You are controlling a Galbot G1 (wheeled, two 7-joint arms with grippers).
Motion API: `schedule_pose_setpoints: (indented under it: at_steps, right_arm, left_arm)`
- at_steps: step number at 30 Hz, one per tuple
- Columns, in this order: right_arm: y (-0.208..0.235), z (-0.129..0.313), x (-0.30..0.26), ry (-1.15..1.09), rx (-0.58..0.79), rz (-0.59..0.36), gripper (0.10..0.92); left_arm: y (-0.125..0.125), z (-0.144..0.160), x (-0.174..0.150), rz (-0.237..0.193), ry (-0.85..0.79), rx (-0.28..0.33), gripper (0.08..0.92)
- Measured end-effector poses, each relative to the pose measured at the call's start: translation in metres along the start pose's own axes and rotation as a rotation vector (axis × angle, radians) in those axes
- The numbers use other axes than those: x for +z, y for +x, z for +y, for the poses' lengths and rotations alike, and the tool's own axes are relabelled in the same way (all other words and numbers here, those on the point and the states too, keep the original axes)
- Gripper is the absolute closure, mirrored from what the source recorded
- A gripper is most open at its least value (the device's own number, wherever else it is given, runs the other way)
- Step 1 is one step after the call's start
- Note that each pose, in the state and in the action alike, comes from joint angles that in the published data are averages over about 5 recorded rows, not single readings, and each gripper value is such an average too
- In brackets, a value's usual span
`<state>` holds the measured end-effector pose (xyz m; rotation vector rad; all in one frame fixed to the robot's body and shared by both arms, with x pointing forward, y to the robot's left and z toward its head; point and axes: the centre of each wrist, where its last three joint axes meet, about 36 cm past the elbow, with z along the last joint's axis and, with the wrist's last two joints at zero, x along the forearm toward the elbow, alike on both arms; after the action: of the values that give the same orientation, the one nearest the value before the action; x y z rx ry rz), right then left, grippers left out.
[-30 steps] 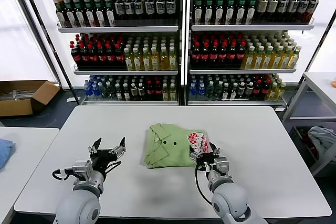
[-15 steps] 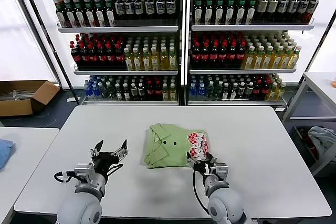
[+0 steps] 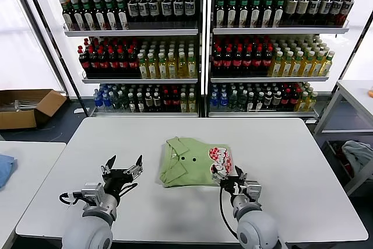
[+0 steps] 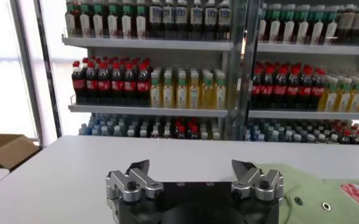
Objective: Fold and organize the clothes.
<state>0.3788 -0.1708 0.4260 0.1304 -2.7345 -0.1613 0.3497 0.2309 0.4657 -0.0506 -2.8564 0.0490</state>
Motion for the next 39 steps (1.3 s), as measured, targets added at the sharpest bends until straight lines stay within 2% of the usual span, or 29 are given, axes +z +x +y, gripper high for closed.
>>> schedule_pose_setpoints:
  at_steps: [5,12,21,31,39]
  right_arm:
    - [0.022,-0.021,-0.008,0.111,0.061,-0.078,0.2]
    - [0.044,-0.059,-0.009,0.205,0.145,-0.111,0.2]
    - [0.06,-0.089,-0.02,0.256,0.201,-0.159,0.2]
    - [0.071,-0.102,-0.027,0.291,0.247,-0.177,0.2]
    - [0.071,-0.104,-0.027,0.303,0.252,-0.185,0.2]
  left_arm:
    - [-0.001,0.001,-0.001,-0.038,0.0,0.015,0.177]
    - [-0.009,-0.002,0.003,-0.082,0.001,0.04,0.177]
    - [-0.014,-0.001,0.016,-0.097,0.019,0.034,0.177]
    - [-0.011,-0.005,0.016,-0.117,0.015,0.028,0.177]
    - [-0.002,-0.001,0.011,-0.153,0.011,0.03,0.177]
